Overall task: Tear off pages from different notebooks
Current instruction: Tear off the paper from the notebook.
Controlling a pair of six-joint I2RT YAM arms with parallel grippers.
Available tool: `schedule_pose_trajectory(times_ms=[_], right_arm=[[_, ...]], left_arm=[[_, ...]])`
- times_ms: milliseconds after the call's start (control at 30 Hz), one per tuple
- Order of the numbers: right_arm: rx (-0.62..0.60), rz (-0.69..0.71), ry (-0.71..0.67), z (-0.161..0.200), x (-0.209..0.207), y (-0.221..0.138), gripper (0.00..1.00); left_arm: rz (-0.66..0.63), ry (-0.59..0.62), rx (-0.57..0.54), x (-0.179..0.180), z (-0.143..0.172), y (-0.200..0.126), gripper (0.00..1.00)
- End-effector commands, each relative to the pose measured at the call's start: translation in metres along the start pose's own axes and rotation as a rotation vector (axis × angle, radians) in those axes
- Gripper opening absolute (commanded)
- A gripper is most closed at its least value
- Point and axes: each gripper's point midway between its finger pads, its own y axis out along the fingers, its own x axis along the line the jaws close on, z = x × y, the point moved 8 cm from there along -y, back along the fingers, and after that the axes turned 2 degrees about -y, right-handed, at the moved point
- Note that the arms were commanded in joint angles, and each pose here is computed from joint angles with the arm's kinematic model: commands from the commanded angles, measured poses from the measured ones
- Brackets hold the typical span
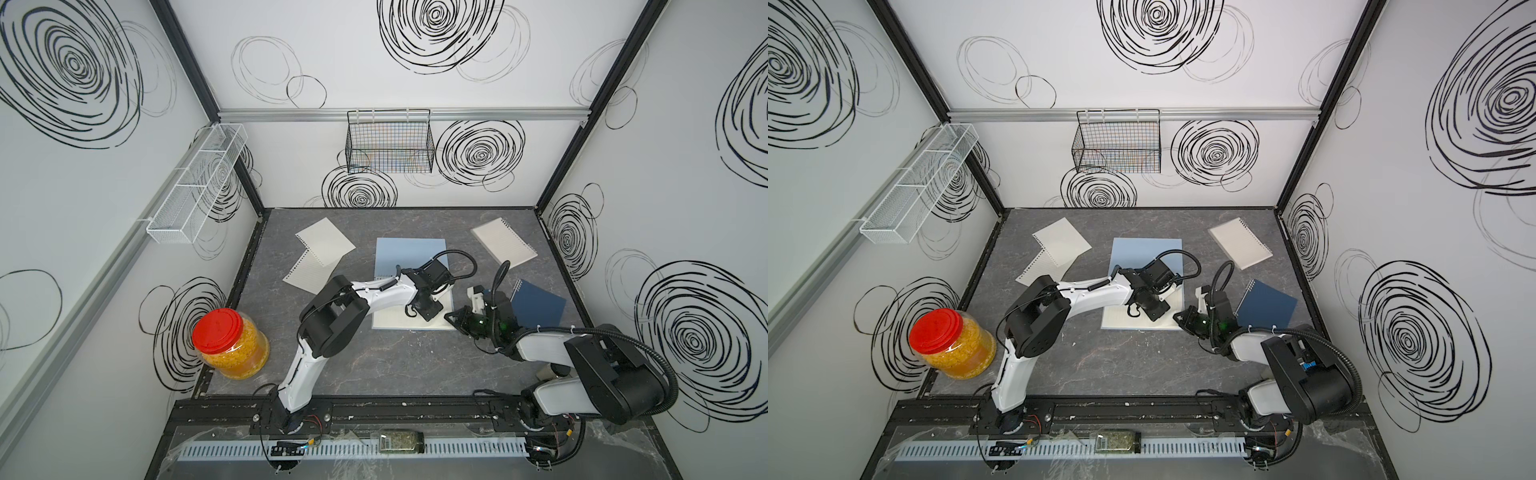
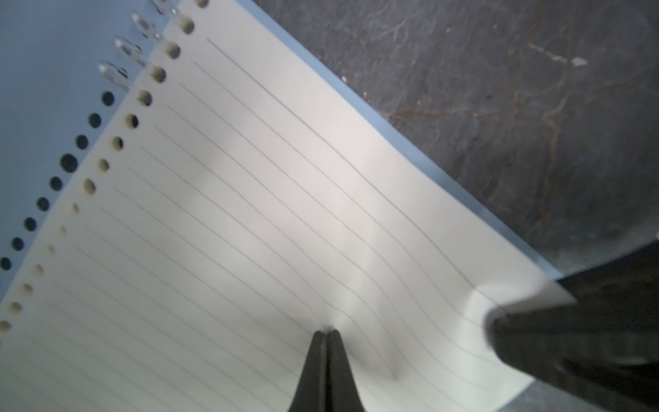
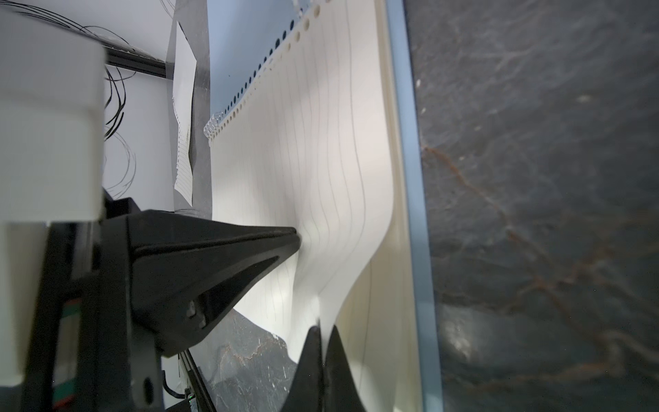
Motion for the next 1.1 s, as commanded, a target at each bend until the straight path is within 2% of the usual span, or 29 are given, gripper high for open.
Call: schedule_pose_trajectory(times_ms=[0, 67, 100, 200, 333, 500, 700, 833, 1067], right_arm=[[-0.005, -0.03, -0.023, -0.009, 0.01, 0.002, 0.01], [-0.002, -0.029, -0.024, -0.011, 0.011, 0.002, 0.0], [0.0, -0.027, -0.023, -0.012, 0.011, 0.002, 0.0], [0.002, -0.029, -0.025, -0.015, 0.012, 0.001, 0.0], [-0.007, -0.029, -0.028, -0.019, 0.014, -0.002, 0.0], [-0.012, -0.033, -0.034, -0.025, 0.016, -0.004, 0.01], [-0.01, -0.036, -0.035, -0.032, 0.016, -0.003, 0.01], [-0.014, -0.049, -0.034, -0.037, 0.017, -0.004, 0.01], [-0.008, -0.055, -0.04, -0.041, 0.02, -0.005, 0.01]], left_arm=[[-0.067, -0.04, 0.218, 0.015, 0.042, 0.02, 0.0], [-0.089, -0.055, 0.143, 0.019, 0.025, 0.004, 0.08], [-0.094, -0.062, 0.103, 0.021, 0.016, -0.005, 0.16], [-0.115, -0.078, -0.012, 0.023, -0.003, -0.033, 0.3], [-0.152, -0.087, -0.146, 0.025, -0.015, -0.067, 0.46], [-0.126, -0.024, -0.302, 0.012, -0.007, -0.094, 0.51], [-0.061, 0.151, -0.39, -0.019, 0.016, -0.099, 0.52], [-0.109, 0.221, -0.401, -0.029, 0.025, -0.09, 0.54], [-0.217, 0.276, -0.326, -0.031, 0.016, -0.07, 0.53]])
